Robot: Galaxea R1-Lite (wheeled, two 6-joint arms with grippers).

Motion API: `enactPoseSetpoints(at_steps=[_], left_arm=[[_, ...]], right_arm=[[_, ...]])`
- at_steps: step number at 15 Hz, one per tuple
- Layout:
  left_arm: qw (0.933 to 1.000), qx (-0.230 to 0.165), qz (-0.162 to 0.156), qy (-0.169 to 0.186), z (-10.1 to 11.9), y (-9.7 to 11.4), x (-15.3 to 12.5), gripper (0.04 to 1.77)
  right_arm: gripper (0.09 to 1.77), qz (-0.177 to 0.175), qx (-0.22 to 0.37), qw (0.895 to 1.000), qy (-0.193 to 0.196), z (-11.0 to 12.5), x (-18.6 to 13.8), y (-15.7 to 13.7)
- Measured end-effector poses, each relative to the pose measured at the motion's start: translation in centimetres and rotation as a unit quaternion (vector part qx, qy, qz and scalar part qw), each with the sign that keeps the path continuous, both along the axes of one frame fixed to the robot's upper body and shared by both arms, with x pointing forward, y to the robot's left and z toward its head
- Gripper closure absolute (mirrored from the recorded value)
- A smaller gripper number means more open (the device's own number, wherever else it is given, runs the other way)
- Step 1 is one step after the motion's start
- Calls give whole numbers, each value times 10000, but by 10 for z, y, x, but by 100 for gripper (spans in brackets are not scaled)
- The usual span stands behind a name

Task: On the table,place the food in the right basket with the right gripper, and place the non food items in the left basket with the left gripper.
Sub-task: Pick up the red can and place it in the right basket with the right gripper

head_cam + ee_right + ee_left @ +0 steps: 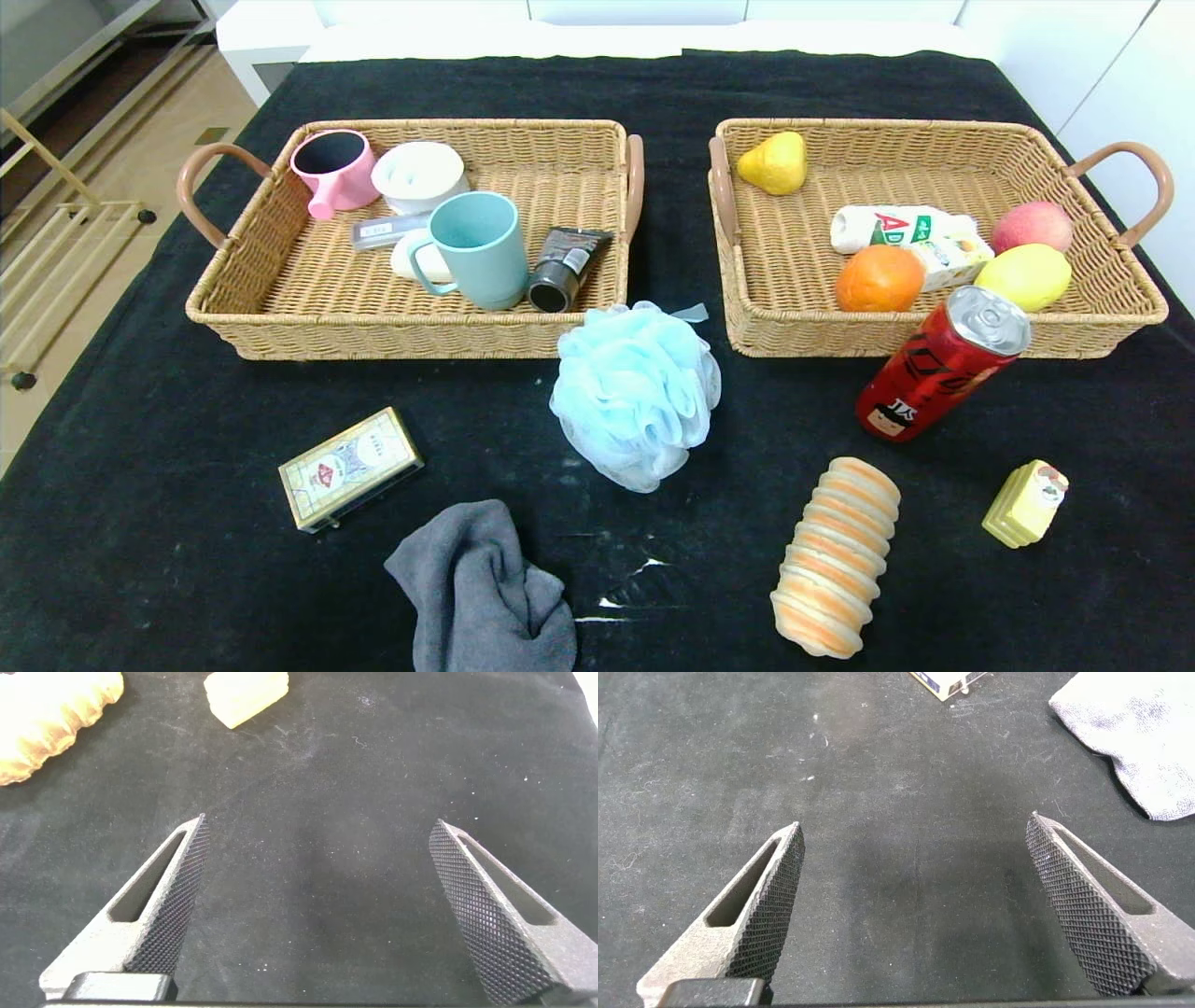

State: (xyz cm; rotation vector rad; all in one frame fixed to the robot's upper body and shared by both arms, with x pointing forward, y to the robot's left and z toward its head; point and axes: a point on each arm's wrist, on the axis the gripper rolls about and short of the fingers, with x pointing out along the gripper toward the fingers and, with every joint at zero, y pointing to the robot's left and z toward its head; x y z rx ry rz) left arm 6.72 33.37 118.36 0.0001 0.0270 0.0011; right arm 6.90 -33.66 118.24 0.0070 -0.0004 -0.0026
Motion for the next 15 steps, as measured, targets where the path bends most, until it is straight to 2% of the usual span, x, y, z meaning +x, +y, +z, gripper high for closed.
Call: enactPoseSetpoints(at_steps=[3, 5, 7, 8, 11, 12, 13, 15], left_arm=[[9999, -33, 1, -97, 4, 0, -1, 9], [9986, -201, -150, -468, 27, -1, -8, 9], [9940, -281, -749, -748, 56, -3, -17, 9], [9917, -291, -979, -780, 68, -4, -19, 9], [9893, -348, -1319, -525, 99, -5, -8, 9], [9865, -372, -1551, -382, 108, -6, 0, 9], [9812, -389, -1872, -244, 115, -6, 8, 9], [9663, -405, -2540, -11, 128, -9, 24, 9]], right_arm=[[15, -3, 191, 9998, -85, 5, -1, 0], [15, 212, 482, 9978, -415, 33, -8, 1], [15, 518, 628, 9955, -486, 64, -9, 2], [15, 771, 657, 9939, -442, 76, -6, 2], [15, 1807, 688, 9809, -201, 107, 9, 7], [15, 2054, 693, 9762, -93, 115, 15, 8], [15, 2171, 704, 9736, 24, 121, 23, 9], [15, 2319, 691, 9702, 94, 134, 45, 10]])
